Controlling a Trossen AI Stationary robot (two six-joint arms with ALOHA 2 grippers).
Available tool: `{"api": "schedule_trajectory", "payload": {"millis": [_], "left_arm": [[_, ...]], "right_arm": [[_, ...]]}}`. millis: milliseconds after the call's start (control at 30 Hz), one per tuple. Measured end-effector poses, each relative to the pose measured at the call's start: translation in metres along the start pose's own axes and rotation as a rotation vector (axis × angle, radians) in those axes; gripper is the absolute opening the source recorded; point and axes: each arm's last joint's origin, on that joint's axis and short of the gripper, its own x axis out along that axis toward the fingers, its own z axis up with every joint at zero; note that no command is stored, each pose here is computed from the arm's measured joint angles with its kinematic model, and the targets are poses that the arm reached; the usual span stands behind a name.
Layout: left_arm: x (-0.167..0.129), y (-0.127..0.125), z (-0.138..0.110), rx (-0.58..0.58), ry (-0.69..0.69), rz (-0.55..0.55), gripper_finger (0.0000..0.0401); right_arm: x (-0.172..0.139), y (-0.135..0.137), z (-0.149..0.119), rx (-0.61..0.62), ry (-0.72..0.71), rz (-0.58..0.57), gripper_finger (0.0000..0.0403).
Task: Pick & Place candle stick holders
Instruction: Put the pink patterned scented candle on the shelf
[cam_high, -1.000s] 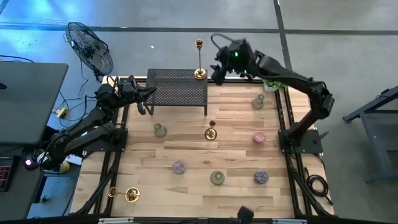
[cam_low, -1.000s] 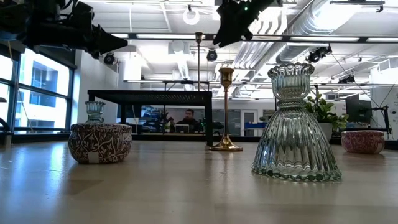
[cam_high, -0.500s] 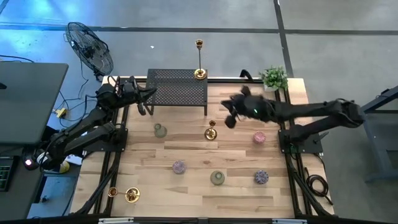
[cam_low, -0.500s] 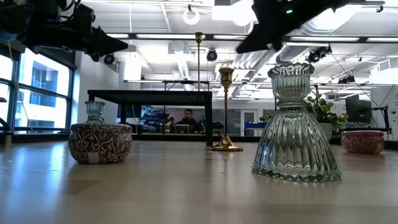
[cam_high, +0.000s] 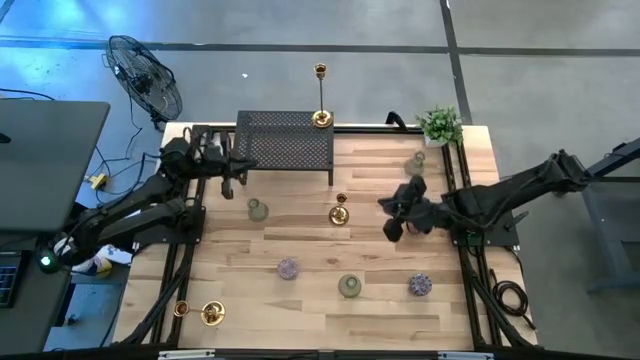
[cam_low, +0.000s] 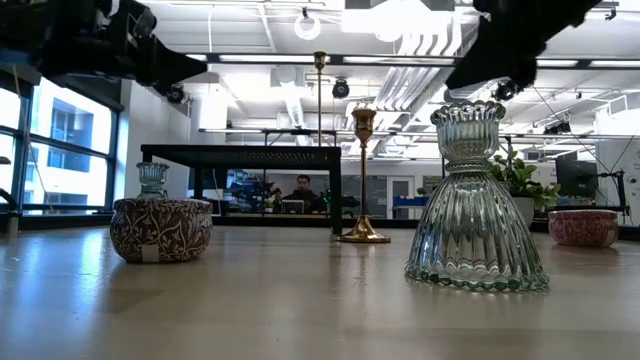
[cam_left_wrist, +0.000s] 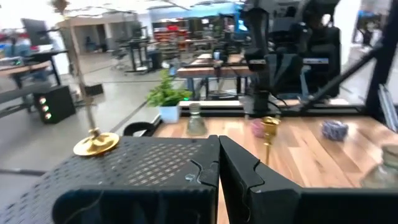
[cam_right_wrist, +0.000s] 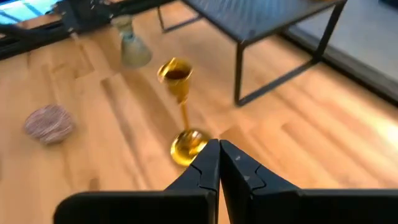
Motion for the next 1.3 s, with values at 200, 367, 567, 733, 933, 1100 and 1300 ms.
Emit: {"api": "schedule_trajectory", "payload": {"millis": [200, 367, 567, 733, 933, 1100, 1300], "left_arm": [[0.013, -0.012, -0.004, 0.032, 0.034, 0.008, 0.0], [0.025, -0.019, -0.012, 0.018, 0.083, -0.02, 0.0], [0.033, -0.023, -0.015, 0.014, 0.107, 0.006, 0.0], [0.038, -0.02, -0.007, 0.007, 0.119, 0.017, 0.0], [0.042, -0.018, -0.011, -0.007, 0.159, 0.012, 0.0], [0.044, -0.018, -0.013, -0.009, 0.17, 0.011, 0.0], [0.044, -0.018, -0.012, -0.008, 0.168, 0.011, 0.0]], "right_arm": [[-0.011, 0.011, -0.016, 0.021, 0.057, 0.042, 0.0001], [-0.022, 0.009, -0.034, 0.058, 0.178, 0.003, 0.0], [-0.032, -0.005, -0.053, 0.167, 0.372, -0.122, 0.0], [-0.036, -0.017, -0.06, 0.247, 0.461, -0.26, 0.0018], [-0.029, -0.017, -0.066, 0.308, 0.541, -0.342, 0.0113], [-0.011, -0.024, -0.077, 0.317, 0.634, -0.429, 0.021], [0.004, -0.037, -0.085, 0.344, 0.684, -0.502, 0.0301]]}}
